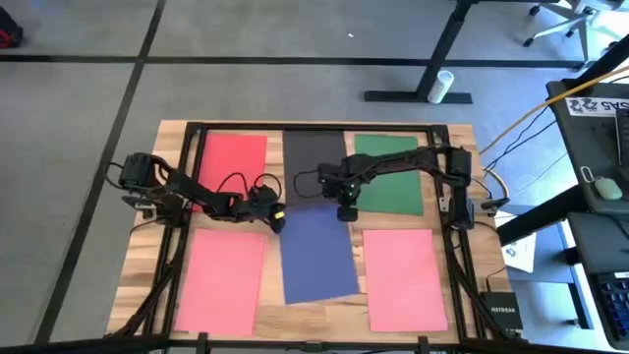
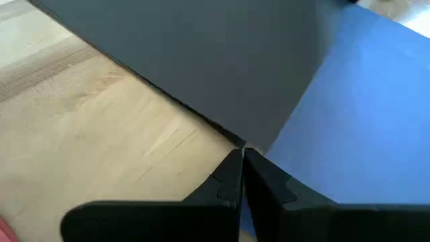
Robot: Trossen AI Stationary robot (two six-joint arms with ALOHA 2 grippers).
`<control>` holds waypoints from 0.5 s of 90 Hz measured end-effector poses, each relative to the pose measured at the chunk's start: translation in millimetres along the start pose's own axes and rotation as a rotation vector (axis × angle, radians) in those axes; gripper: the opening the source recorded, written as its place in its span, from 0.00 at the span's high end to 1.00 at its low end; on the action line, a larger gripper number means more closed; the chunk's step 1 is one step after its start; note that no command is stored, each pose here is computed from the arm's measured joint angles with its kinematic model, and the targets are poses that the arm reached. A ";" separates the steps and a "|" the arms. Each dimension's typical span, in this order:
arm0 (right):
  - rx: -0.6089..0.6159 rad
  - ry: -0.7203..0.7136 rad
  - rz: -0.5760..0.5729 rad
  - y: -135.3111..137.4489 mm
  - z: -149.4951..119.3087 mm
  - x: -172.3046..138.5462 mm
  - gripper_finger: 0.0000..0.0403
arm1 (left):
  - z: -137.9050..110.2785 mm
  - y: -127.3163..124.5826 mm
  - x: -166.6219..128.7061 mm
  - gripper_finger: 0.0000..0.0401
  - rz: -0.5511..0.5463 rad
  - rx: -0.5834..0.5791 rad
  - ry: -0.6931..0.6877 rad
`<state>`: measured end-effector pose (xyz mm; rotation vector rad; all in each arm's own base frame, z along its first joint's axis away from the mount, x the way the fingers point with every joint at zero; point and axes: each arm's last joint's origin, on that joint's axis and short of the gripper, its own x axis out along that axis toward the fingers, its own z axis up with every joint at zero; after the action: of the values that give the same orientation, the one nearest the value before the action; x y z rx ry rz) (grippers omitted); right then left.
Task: Organize paper
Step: Adjust the blue paper
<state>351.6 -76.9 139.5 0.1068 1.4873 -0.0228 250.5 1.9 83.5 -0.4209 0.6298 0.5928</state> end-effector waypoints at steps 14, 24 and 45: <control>0.005 -0.001 0.016 1.4 -0.1 -0.3 1.00 | 0.0 0.0 0.0 1.00 0.000 0.009 0.000; 0.026 0.014 0.042 2.6 -2.5 -3.0 1.00 | 0.0 0.1 -0.1 1.00 0.000 0.010 0.000; 0.018 -0.045 0.073 14.5 -3.8 -25.4 1.00 | -0.5 -0.8 -0.6 1.00 -0.003 0.025 0.000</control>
<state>346.8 -63.4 165.3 0.1733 1.4379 0.0203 250.3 0.8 83.6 -0.3980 0.6363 0.5813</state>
